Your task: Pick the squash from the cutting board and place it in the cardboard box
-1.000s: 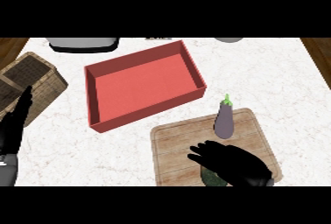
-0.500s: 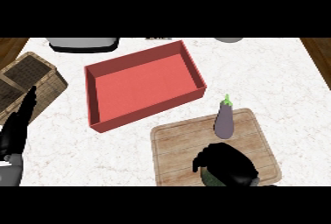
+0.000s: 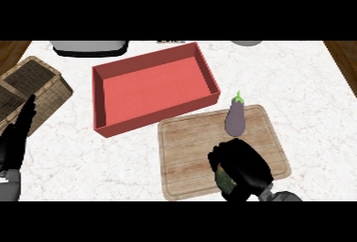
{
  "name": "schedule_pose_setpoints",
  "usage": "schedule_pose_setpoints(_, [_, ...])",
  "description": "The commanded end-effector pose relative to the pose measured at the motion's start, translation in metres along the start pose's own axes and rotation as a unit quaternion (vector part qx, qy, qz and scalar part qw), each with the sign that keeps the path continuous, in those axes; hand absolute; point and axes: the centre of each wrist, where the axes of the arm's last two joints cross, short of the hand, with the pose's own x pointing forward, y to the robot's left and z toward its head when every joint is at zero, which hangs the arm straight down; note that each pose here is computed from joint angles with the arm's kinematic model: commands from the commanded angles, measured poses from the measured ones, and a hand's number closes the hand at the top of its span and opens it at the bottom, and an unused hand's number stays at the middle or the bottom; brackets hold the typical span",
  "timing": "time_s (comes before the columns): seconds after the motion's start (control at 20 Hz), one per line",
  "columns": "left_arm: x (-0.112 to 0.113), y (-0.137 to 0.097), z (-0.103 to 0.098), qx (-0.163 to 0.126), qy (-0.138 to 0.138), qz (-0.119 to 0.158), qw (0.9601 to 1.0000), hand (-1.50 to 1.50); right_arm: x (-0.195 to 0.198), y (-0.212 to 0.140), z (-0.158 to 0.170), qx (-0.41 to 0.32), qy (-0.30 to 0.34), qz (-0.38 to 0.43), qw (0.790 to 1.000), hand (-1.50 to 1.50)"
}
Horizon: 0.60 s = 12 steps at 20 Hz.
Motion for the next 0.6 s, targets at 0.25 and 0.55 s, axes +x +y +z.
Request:
schedule_pose_setpoints(0.25, [-0.012,0.015,0.002,0.017,0.022,0.003,0.9996,0.0,-0.009,-0.009,0.01,-0.129,0.404,-0.038,0.905,1.5])
schedule_pose_setpoints(0.55, [-0.009,-0.001,-0.001,0.003,0.008,0.001,1.0,0.0,0.047,-0.072,0.018,-0.265,0.402,-0.006,0.876,1.5])
